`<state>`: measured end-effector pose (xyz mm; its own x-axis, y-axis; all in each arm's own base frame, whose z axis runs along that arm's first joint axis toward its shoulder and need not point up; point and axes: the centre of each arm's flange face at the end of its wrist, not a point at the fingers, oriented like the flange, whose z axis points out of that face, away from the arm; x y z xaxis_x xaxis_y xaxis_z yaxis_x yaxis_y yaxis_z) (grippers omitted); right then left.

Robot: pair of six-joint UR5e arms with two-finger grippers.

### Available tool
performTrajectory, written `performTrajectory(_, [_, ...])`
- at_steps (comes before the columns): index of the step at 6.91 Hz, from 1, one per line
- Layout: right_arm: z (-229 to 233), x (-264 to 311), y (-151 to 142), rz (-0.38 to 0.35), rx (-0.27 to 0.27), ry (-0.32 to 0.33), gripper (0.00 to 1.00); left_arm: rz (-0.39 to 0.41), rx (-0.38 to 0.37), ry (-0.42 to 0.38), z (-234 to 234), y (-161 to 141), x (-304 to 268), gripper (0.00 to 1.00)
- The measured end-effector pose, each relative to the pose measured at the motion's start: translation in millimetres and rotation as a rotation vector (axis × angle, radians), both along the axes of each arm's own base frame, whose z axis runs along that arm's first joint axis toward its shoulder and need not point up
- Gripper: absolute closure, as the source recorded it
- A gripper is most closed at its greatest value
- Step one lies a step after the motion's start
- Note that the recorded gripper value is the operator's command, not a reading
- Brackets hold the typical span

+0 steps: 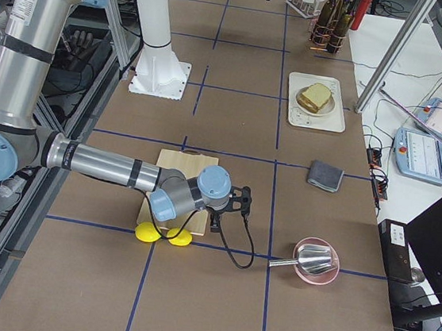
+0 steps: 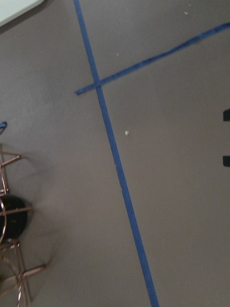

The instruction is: Make sandwich and place on tray

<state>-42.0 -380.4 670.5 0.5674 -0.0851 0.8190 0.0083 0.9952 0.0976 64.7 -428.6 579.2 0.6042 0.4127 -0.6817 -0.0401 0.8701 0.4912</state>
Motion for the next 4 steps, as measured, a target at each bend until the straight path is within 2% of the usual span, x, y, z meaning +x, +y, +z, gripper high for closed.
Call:
performTrajectory(1, [7, 7, 6, -0.006, -0.011, 0.009, 0.0, 0.02, 0.0, -0.068, 18, 3, -38, 0.6])
performTrajectory(2, [5, 11, 2, -0.015, -0.018, 0.019, 0.0, 0.036, -0.035, -0.117, 30, 1, -67, 0.56])
performTrajectory(3, [-6, 14, -15, -0.034, -0.017, 0.034, 0.0, 0.045, -0.092, -0.143, 33, -9, -83, 0.52])
performTrajectory(4, [-22, 24, -36, -0.06, -0.007, 0.059, 0.0, 0.048, -0.139, -0.152, 33, -17, -90, 0.32])
